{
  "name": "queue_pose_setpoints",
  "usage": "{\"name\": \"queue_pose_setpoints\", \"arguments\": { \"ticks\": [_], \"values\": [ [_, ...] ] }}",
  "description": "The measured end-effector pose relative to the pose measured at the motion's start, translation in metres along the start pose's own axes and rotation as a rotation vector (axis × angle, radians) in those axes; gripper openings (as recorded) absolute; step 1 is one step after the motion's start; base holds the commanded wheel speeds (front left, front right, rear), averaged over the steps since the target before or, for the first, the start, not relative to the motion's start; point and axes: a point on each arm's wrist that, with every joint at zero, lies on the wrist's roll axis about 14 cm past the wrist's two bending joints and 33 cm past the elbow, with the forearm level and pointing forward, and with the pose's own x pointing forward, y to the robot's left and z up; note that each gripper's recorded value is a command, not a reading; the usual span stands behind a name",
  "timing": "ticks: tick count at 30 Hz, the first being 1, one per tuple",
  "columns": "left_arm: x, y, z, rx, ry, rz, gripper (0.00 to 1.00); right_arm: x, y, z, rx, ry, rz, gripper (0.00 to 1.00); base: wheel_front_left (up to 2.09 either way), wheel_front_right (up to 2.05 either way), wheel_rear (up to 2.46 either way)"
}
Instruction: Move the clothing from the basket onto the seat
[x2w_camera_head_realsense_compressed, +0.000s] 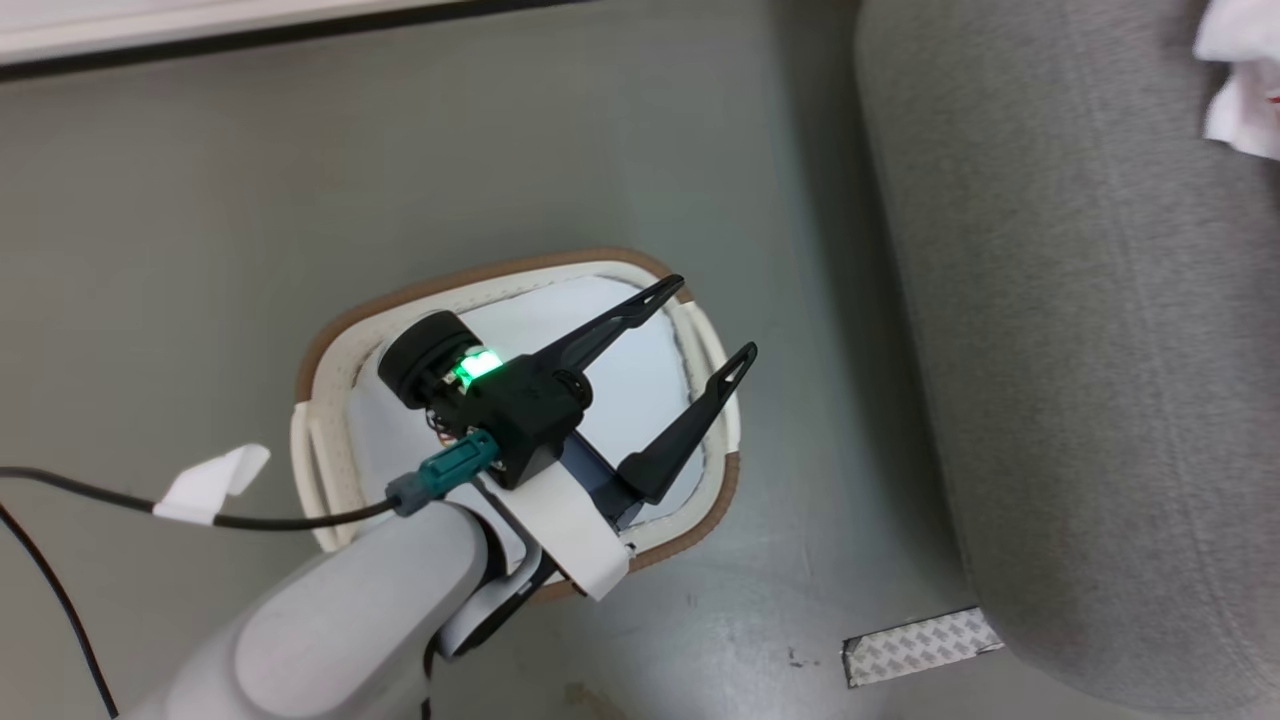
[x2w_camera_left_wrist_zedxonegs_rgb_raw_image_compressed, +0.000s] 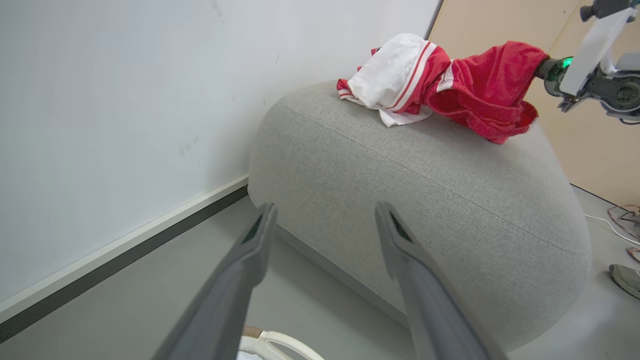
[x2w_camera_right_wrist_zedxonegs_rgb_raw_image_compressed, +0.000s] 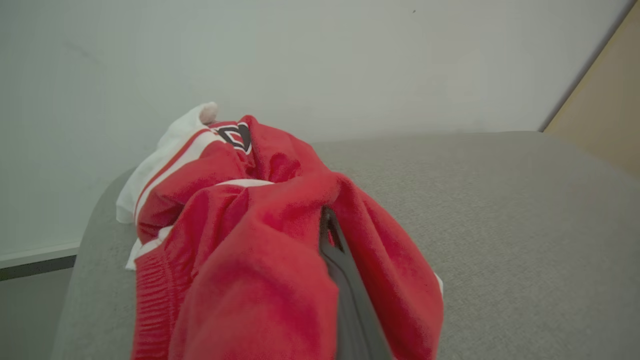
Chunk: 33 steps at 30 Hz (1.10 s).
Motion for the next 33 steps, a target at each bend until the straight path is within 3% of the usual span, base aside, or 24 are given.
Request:
{"name": "queue_pose_setpoints", "arguments": {
  "ticks": [3,7,8,9,10,12,14,25,33],
  "values": [
    [-0.006,0.008,-0.009,-0.011,0.013,0.023,1.0,0.006,0.005,-0.04,-0.002,0.161,0.005,0.0,0.0,0.0,0.0],
    [-0.01,0.013,-0.011,-0.01,0.017,0.043,1.0,0.01,0.002,-0.063,-0.014,0.292,0.001,0.0,0.0,0.0,0.0],
    [-0.01,0.013,-0.009,-0.006,0.012,0.046,1.0,0.008,0.0,-0.068,-0.014,0.326,-0.004,0.05,0.0,0.0,0.0],
    [-0.01,0.013,-0.007,-0.003,0.008,0.048,1.0,0.006,-0.002,-0.072,-0.018,0.353,-0.007,0.31,0.0,0.0,0.0],
    [-0.01,0.013,-0.004,-0.002,0.001,0.051,1.0,0.006,-0.001,-0.072,-0.022,0.362,-0.004,0.4,0.0,0.0,0.0],
    [-0.01,0.013,0.0,-0.002,-0.004,0.057,1.0,0.005,-0.003,-0.071,-0.028,0.383,-0.003,0.49,0.0,0.0,0.0],
    [-0.011,0.012,0.002,0.003,-0.008,0.06,1.0,0.003,-0.004,-0.07,-0.039,0.403,0.003,1.0,0.0,0.0,0.0],
    [-0.016,-0.011,0.027,0.016,-0.033,0.076,1.0,-0.036,-0.009,-0.06,-0.047,0.555,0.041,1.0,0.0,0.0,0.0],
    [-0.029,-0.036,0.056,0.035,-0.06,0.112,1.0,-0.073,-0.018,-0.014,-0.094,0.512,0.097,1.0,0.0,0.0,0.0]
  ]
}}
